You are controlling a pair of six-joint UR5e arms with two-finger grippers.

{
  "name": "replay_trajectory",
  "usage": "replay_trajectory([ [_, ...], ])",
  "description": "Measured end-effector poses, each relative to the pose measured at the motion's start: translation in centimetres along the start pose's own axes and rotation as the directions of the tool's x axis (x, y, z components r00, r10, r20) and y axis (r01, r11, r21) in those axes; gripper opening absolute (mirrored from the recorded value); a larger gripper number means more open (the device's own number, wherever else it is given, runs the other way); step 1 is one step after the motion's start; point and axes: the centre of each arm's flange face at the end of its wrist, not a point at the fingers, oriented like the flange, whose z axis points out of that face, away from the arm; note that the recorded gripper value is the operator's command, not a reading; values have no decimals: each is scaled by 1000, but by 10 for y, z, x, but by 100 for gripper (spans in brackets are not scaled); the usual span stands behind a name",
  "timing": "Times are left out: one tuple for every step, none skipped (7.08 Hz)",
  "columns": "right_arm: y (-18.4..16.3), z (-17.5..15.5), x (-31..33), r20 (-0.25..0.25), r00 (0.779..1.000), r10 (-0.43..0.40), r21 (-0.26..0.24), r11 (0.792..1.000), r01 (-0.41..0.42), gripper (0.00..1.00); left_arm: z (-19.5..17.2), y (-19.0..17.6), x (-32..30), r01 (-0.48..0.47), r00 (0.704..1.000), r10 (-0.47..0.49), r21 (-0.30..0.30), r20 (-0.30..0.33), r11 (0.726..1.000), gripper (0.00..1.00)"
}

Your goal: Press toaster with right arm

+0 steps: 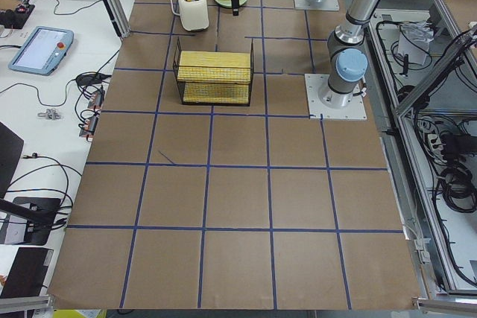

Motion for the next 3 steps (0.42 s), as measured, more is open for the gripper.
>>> replay_trajectory([
  [0, 2, 0, 0, 1000, 3, -1, 1000, -3, 100, 0, 0, 0, 0, 1000, 0, -1, 0, 1000, 100],
  [1, 4, 0, 1, 1000, 4, -5, 1000, -4, 100, 0, 0, 0, 0, 1000, 0, -1, 0, 1000, 100],
  [2, 8, 0, 3, 1000, 4, -10, 1000, -4, 100, 0, 0, 0, 0, 1000, 0, -1, 0, 1000, 100],
])
